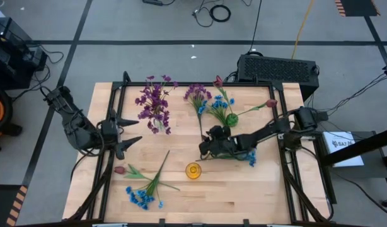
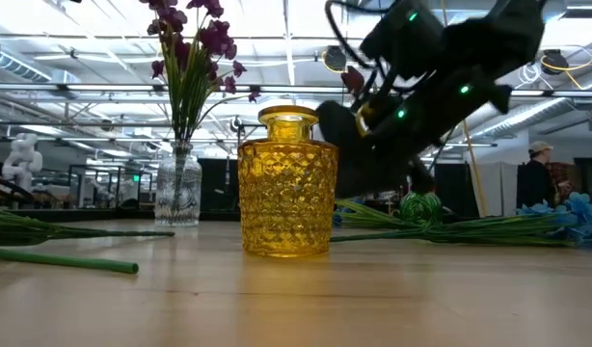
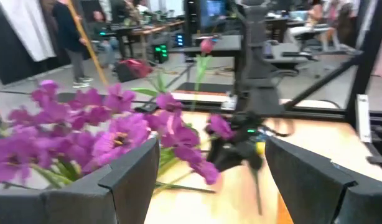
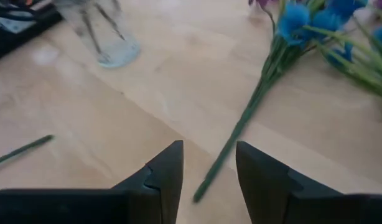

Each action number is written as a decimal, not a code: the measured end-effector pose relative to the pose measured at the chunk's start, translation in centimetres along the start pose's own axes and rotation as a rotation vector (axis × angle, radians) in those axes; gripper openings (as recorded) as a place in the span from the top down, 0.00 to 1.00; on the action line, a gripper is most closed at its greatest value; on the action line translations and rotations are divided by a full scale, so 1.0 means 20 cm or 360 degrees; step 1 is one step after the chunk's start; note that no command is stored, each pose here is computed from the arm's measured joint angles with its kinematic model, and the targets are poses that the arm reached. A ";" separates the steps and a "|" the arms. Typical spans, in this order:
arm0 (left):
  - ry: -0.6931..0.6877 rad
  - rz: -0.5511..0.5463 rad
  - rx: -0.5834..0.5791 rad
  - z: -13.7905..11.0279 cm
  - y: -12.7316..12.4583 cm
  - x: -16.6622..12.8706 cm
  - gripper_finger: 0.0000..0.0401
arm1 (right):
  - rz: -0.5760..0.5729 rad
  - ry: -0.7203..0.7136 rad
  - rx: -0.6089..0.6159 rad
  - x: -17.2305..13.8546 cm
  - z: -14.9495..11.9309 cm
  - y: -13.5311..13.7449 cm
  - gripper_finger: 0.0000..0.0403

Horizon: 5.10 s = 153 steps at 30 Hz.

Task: Sort flowers into vase by color
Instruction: Put the violet flowers into the transparent vase

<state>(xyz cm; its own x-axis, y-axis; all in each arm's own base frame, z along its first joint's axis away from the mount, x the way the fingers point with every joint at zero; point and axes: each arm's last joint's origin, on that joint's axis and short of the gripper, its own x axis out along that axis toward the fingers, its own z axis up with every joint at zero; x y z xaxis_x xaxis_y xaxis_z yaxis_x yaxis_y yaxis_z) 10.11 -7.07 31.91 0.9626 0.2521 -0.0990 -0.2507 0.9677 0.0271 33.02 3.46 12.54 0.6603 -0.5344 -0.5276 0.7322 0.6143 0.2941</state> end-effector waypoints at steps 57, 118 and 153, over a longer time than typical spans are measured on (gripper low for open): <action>0.0079 -0.0082 -0.0066 -0.05 -0.10 0.02 0.26 | -0.0343 0.0226 -0.0470 0.26 -0.11 0.01 0.98; -0.0516 -0.0181 -0.0045 0.15 -0.35 0.20 0.26 | 0.0634 -0.0821 -0.0379 -1.17 0.45 0.40 1.00; -0.0599 -0.0317 0.0041 0.30 -0.67 0.45 0.26 | 0.1296 -0.1081 -0.0568 -0.67 0.20 0.65 1.00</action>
<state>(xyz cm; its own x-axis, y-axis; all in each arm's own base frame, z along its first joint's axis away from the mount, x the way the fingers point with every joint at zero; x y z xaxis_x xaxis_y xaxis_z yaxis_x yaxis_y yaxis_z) 22.78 -17.67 36.60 0.9636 0.0377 0.2648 -0.0581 0.9959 0.0695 34.25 16.23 26.72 0.9548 -0.0362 0.2951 0.0223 0.9985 0.0505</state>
